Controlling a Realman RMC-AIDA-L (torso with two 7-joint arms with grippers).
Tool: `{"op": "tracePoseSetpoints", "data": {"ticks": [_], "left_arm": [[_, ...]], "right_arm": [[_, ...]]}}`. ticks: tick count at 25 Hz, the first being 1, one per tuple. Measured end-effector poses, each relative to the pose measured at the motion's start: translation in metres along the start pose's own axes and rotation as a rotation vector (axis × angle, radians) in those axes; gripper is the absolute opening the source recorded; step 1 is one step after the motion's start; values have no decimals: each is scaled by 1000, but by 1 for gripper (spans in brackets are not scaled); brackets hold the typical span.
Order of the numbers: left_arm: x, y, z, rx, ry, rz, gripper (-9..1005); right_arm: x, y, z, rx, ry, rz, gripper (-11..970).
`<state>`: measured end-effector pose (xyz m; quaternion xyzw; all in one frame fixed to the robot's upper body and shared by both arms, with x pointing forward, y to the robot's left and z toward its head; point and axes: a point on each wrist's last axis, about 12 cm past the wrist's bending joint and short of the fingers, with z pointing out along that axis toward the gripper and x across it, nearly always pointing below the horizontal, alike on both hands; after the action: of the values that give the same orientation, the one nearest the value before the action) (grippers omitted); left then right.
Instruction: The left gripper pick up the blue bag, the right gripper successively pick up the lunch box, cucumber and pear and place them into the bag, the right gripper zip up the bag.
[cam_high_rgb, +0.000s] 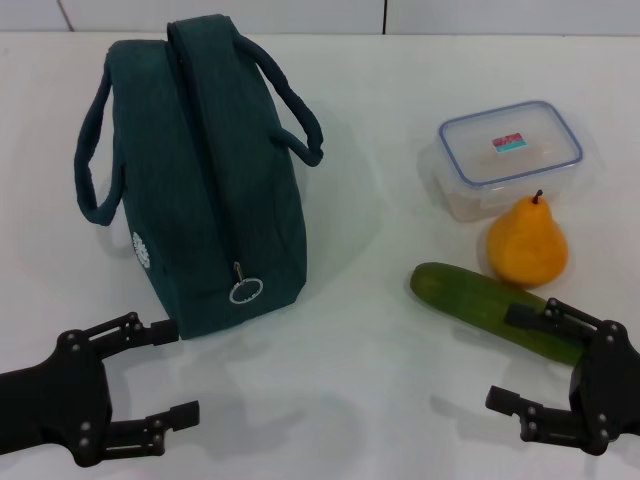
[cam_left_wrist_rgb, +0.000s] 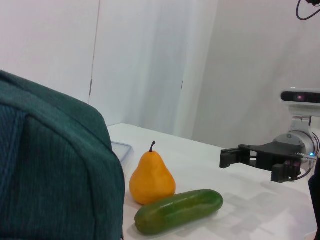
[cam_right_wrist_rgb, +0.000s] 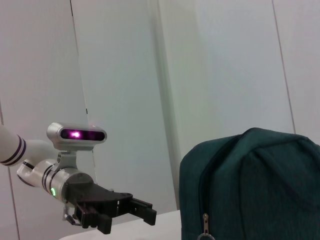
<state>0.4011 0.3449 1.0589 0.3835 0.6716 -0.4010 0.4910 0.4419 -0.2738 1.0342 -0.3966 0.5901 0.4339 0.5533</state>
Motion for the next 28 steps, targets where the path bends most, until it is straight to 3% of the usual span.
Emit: {"op": "tracePoseSetpoints", "data": {"ticks": [12,16,19,20,25,28], "left_arm": [[0,0,0,-2,-1,-9,874],[-8,8,-10,-85,-78,-175,873],[-17,18,-26,-149,-123,-312,873],[-25,28,-38,-185,-148,-407,873],[-43,46,-53,-237,-203,-530,872],[-60,59,-60,-280,-199,-549,872]], "right_arm": [[0,0,0,-2,-2,0,858],[0,0,0,0,-4,-1,858],[-1,0,0,-3,-4,-1,858],[-1,-1,1,-5,-4,-2,858],[-2,-1,2,-12,-8,-5,858],[-3,-2,3,-16,-11,-6,858]]}}
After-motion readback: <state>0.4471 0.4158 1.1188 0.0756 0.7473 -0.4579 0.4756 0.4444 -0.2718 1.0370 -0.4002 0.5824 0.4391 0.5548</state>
